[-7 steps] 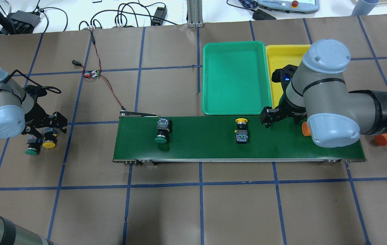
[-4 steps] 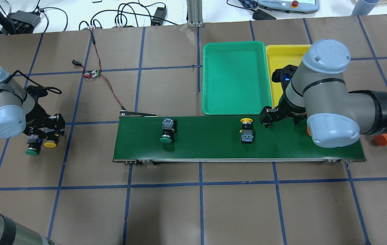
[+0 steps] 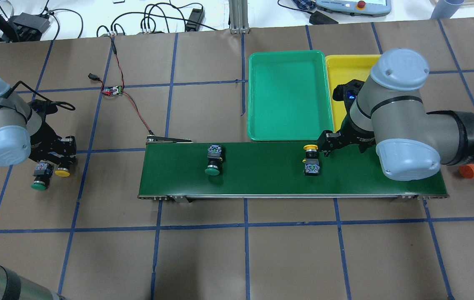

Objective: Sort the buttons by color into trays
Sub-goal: 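Grasp the belt's yellow button with right gripper while left gripper carries its button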

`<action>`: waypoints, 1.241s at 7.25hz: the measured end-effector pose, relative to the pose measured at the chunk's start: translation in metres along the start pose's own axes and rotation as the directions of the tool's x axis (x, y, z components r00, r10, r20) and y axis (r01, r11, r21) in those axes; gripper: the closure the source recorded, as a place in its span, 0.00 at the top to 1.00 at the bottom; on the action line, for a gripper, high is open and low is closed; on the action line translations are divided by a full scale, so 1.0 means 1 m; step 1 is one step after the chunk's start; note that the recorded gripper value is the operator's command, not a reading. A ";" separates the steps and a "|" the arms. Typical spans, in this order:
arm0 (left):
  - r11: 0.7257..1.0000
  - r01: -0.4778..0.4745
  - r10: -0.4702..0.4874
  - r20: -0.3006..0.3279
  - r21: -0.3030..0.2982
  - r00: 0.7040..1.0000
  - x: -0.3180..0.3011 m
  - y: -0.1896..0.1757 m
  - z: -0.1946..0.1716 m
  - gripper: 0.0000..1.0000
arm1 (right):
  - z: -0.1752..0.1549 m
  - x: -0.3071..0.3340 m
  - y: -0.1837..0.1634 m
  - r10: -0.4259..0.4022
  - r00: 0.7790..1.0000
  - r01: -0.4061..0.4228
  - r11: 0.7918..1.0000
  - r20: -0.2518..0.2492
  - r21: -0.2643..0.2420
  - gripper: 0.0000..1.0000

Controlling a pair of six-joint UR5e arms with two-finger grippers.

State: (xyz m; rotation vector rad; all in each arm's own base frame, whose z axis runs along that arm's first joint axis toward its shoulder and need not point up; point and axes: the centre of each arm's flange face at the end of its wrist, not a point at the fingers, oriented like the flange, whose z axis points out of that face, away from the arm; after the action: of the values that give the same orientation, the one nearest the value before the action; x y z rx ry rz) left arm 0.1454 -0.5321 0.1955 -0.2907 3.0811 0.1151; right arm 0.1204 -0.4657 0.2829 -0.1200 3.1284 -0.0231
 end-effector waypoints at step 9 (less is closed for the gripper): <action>0.985 -0.172 0.172 -0.093 0.010 0.981 0.212 0.065 -0.121 0.00 | 0.008 -0.001 0.000 0.015 1.000 -0.015 1.000 0.004 -0.020 0.92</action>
State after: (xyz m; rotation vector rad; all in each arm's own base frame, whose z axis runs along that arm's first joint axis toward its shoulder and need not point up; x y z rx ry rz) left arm -0.0790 -0.5173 0.3098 -0.0293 3.1942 0.1068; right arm 0.1219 -0.4654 0.2745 -0.0970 3.1260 0.0089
